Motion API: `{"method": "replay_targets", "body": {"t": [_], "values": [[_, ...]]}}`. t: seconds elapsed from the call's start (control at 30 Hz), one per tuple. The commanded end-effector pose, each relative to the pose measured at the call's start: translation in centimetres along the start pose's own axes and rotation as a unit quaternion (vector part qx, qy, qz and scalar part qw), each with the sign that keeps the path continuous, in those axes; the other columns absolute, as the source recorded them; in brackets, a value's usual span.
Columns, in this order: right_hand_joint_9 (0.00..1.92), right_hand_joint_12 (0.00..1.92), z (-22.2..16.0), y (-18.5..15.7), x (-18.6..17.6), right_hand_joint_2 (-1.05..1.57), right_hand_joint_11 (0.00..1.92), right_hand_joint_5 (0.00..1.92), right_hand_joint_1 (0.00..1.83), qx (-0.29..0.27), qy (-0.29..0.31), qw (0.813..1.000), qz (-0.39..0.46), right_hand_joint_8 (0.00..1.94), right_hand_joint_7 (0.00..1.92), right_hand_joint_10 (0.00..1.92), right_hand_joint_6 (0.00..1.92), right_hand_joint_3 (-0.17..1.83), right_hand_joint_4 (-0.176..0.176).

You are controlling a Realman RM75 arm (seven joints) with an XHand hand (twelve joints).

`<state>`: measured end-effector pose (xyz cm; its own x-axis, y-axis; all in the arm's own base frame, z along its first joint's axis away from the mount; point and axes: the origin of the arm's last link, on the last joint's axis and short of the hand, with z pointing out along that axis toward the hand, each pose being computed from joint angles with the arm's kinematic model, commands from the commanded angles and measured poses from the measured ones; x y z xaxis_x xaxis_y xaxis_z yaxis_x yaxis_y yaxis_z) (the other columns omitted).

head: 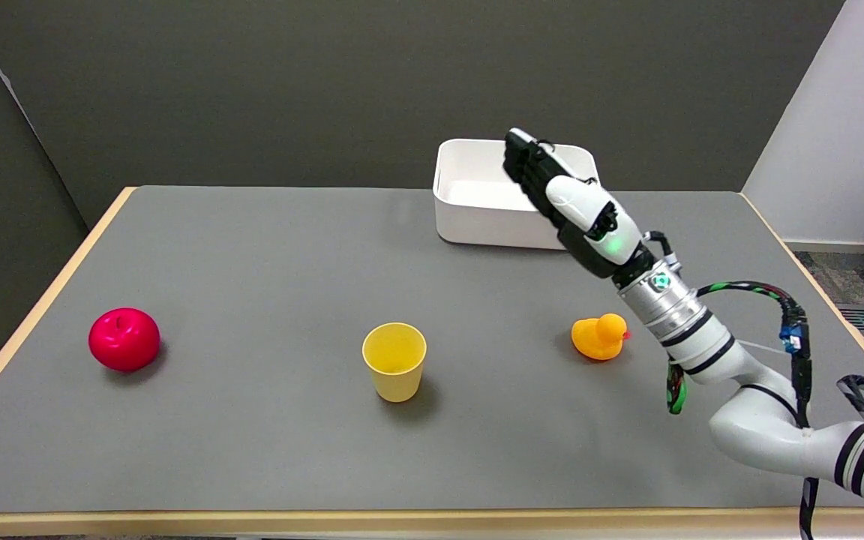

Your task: Pick up the cup.

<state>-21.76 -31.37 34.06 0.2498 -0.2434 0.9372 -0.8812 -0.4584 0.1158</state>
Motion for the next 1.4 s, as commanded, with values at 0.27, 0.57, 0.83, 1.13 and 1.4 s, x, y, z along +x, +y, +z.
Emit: {"method": "replay_targets", "body": {"t": [0.27,0.57,0.83,1.13,1.4], "values": [[0.0,0.0,-1.3,2.8,-4.7,0.73,0.0,0.0,0.18,-0.127,-0.068,0.982,0.124,0.0,0.0,0.0,0.1,0.78,-0.176],[0.0,0.0,-2.9,5.9,-7.2,0.79,0.0,0.0,0.17,-0.169,-0.071,0.975,0.126,0.0,0.0,0.0,0.16,0.65,-0.176],[0.0,0.0,-3.7,8.3,-7.3,0.71,0.0,0.0,0.2,-0.194,-0.068,0.975,0.09,0.0,0.0,0.0,0.2,0.76,-0.176],[0.0,0.0,-2.5,8.6,-7.3,0.66,0.0,0.0,0.35,-0.174,-0.083,0.98,0.055,0.0,0.0,0.0,0.22,0.74,-0.176],[0.0,0.0,-1.3,8.5,-8.0,0.66,0.0,0.0,0.45,-0.16,-0.105,0.981,0.035,0.0,0.0,0.0,0.15,0.64,-0.176]]}}
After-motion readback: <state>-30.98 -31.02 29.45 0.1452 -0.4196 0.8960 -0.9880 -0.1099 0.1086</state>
